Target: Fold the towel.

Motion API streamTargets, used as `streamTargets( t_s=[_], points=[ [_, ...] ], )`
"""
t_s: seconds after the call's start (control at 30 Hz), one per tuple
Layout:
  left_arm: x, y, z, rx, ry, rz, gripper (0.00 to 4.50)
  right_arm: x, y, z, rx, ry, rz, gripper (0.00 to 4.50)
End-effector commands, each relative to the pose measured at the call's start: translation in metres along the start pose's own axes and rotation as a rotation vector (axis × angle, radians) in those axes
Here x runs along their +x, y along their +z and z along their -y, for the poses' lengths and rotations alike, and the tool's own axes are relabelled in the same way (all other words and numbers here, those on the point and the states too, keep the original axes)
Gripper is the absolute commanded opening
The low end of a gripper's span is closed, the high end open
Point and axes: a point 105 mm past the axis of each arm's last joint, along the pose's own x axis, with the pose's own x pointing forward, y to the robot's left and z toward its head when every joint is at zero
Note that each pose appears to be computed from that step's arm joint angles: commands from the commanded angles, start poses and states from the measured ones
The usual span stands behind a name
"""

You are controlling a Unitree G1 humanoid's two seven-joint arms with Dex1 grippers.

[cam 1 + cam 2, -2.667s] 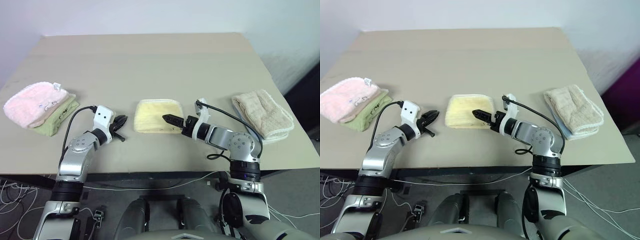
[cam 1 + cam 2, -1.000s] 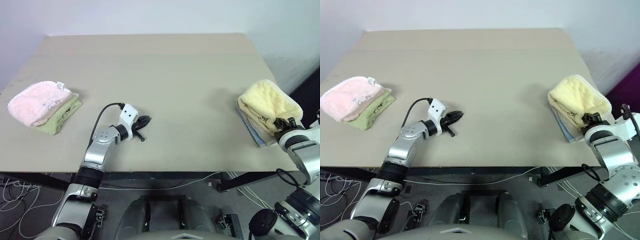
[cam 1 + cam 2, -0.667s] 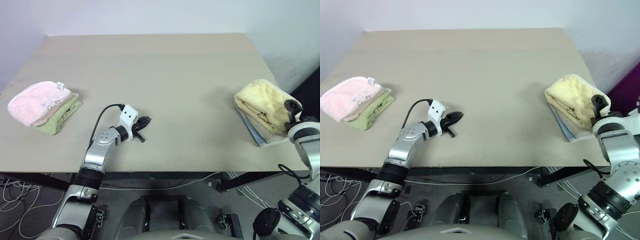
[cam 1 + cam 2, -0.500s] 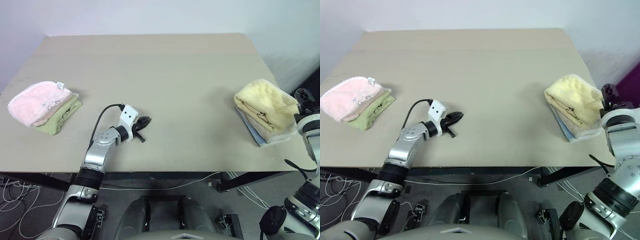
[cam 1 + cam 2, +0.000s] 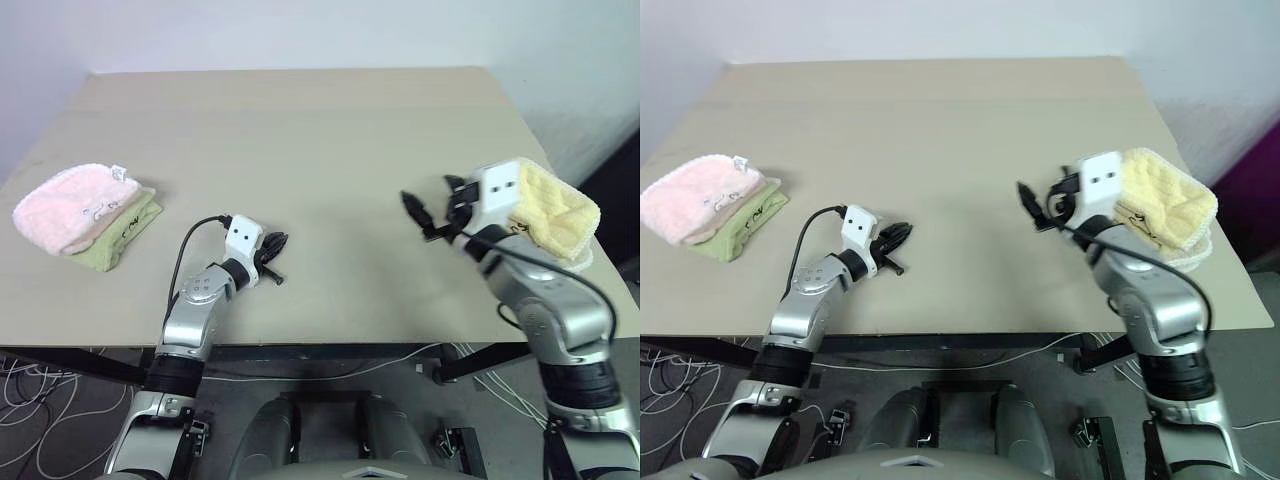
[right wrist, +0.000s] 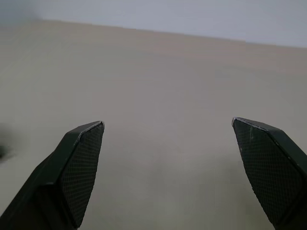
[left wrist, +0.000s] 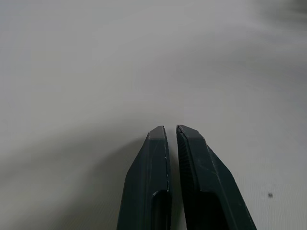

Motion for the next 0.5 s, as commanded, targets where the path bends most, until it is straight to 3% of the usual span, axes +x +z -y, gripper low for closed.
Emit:
streamTargets(
  t_s=[0.03, 0.5],
  points=[
    [-0.009, 0.013, -0.008, 0.013, 0.045, 0.037, 0.38, 0.009, -0.002, -0.01, -0.024, 0.065, 0.033, 4.49],
    [-0.012, 0.02, -0.009, -0.003, 0.111, 0.057, 0.38, 0.028, -0.018, -0.027, -0.044, 0.151, 0.042, 4.49]
  ],
)
